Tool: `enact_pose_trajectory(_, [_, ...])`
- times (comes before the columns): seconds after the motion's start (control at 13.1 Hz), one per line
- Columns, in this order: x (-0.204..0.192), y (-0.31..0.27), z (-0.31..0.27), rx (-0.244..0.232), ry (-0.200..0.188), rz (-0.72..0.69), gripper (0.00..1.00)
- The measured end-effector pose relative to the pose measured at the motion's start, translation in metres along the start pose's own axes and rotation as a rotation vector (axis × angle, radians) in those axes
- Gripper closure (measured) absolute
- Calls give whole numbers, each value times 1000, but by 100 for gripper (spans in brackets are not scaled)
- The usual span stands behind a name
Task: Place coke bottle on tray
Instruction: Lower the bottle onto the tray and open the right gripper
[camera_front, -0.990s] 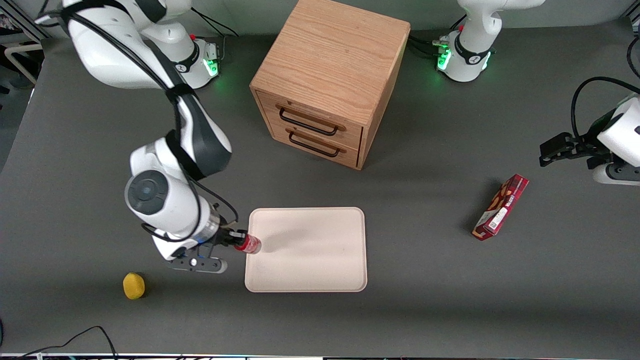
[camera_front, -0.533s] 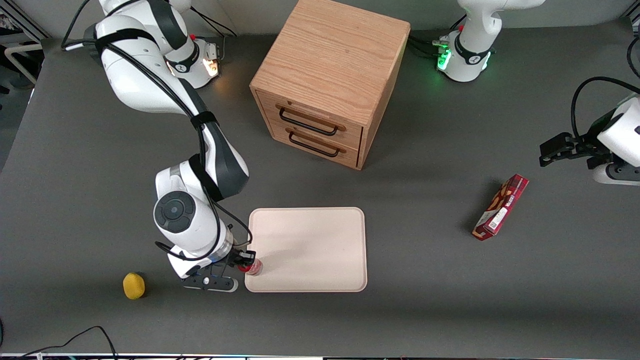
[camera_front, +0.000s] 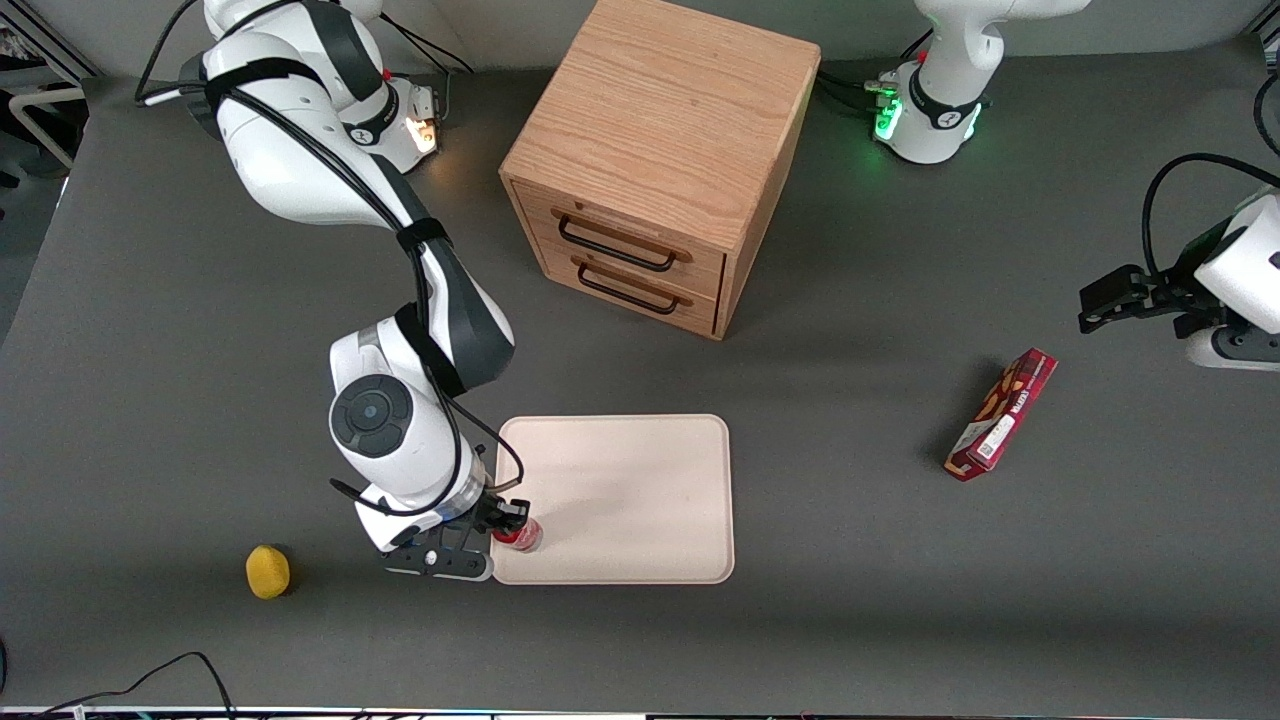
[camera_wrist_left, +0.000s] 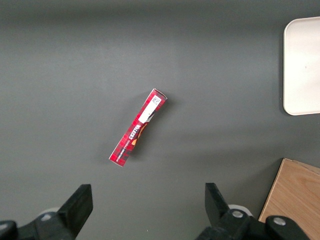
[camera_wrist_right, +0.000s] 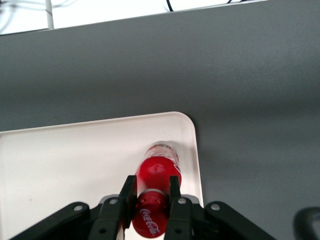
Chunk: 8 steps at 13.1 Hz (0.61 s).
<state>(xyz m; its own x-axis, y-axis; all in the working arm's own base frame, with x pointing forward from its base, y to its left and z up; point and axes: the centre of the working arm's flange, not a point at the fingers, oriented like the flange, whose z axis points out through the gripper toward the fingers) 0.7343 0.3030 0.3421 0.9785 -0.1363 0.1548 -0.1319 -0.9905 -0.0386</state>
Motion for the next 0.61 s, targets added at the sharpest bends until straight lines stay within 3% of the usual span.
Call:
enact_pose_trajectory(0.23, [3,5,11,2,0,12,70])
enact_pose_trajectory(0.61, [4,5,5,1,-3,13,22])
